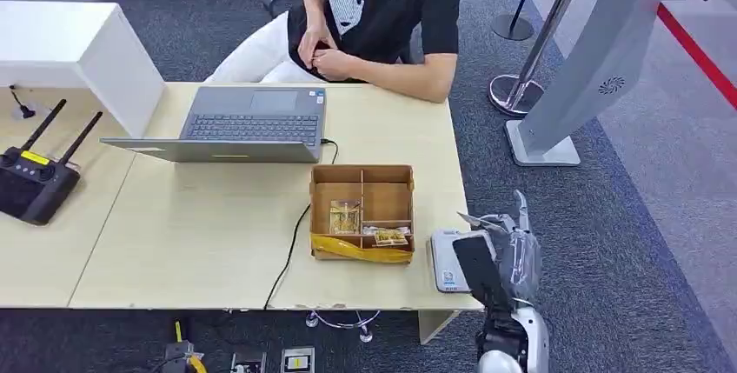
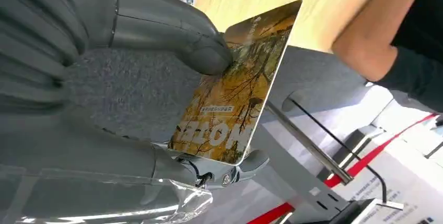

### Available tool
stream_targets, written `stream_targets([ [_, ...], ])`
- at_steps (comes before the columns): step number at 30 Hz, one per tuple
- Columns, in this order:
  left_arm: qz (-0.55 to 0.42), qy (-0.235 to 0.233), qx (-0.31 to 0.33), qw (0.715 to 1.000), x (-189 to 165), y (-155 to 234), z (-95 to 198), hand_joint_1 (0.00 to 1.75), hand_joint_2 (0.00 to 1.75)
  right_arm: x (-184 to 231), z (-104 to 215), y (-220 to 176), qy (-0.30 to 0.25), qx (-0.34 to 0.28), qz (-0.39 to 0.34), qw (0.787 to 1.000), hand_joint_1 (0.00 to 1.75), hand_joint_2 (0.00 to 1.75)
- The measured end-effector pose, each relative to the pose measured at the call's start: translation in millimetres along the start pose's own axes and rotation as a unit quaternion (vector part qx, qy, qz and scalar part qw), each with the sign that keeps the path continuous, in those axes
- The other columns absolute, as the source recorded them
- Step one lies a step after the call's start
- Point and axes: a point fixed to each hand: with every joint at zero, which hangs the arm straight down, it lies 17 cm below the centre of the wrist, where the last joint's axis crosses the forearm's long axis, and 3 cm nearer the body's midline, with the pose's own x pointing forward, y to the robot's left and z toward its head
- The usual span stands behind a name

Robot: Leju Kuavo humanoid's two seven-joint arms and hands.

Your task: Pass the card to the sensor for recognition and then transmit it.

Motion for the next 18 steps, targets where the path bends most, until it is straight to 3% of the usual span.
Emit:
stream_targets([
  [18, 0.014, -0.002, 0.016, 1.0, -1, 10, 5, 0.0, 1.75, -27, 6, 24, 0.027, 0.049, 0.008, 0.998, 1.75, 1.75],
])
